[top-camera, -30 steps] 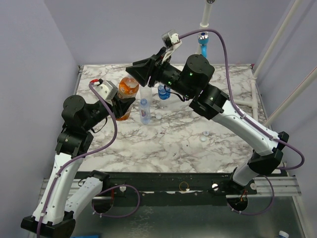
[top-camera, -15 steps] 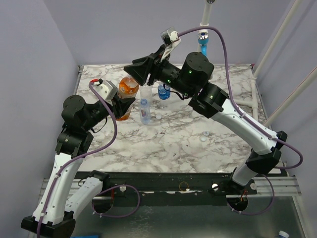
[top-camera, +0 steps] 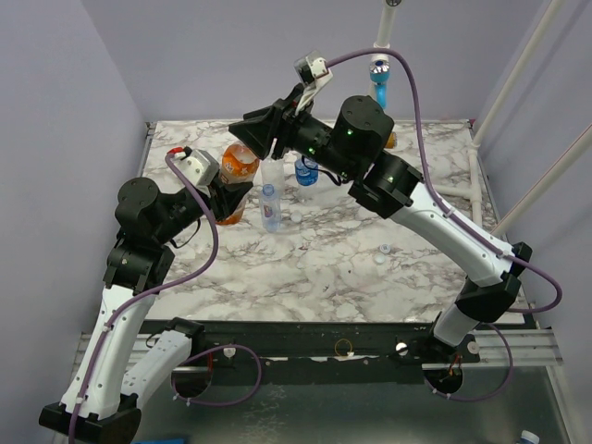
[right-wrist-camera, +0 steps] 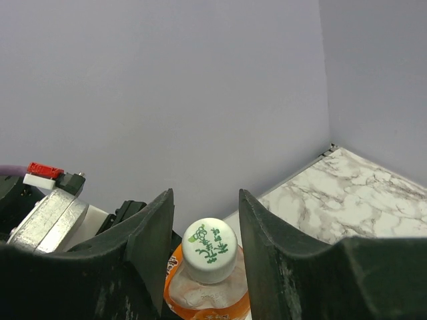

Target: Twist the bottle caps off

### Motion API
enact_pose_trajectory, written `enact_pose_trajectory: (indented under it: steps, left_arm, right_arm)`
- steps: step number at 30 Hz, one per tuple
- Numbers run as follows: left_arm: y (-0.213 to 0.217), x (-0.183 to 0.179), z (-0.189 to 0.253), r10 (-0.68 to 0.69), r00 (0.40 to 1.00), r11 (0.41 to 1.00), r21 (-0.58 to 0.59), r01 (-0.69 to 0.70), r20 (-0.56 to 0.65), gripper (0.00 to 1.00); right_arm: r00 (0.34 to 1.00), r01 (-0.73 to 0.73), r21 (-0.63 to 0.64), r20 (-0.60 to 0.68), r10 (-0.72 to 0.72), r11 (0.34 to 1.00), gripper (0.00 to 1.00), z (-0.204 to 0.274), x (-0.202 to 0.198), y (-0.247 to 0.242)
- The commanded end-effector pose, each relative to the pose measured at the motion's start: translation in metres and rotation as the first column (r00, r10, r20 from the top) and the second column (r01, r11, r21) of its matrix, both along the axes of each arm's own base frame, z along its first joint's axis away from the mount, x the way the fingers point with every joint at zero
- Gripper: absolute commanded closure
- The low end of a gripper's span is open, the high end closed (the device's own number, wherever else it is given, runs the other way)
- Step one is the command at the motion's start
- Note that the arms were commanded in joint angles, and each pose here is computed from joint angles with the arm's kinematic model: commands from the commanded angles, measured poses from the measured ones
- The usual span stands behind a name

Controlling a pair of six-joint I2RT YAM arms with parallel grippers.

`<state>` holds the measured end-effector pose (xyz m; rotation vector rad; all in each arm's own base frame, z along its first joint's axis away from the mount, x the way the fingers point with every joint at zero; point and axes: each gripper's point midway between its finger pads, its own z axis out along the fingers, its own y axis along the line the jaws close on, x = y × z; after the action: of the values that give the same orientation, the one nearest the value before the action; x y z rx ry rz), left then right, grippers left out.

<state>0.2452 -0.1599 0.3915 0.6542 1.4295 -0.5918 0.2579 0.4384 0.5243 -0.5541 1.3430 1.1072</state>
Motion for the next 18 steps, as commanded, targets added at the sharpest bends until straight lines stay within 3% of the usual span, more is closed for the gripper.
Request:
enact_pose_trajectory:
  steps: [1, 14, 16, 18]
  left_arm:
    - [0.0006, -0.0044, 0.0185, -0.001, 0.999, 1.0, -0.031, 0.003, 0.043, 0.87]
    - [0.0013, -0.0064, 0.0182, 0.0, 0.999, 0.999, -0.034, 0.002, 0.044, 0.87]
    - [0.0015, -0.0067, 0.0184, 0.001, 0.999, 0.999, -0.033, 0.001, 0.047, 0.87]
    - [0.0015, -0.0066, 0.0172, 0.001, 0.999, 0.999, -0.032, 0.001, 0.045, 0.87]
  right_arm:
    - [1.0, -0.019, -0.015, 0.002, 0.019, 1.0, 0.53, -0.0038, -0.0021, 0.004]
    - [1.0, -0.003, -0.012, 0.0, 0.003, 1.0, 0.46, -0.0081, 0.0009, 0.0037]
    - [1.0, -0.007, -0.007, 0.001, 0.007, 1.0, 0.48, -0.0068, -0.0006, 0.0028]
    - [1.0, -0.007, 0.005, 0.005, 0.007, 1.0, 0.57, -0.0042, -0.0018, 0.0011]
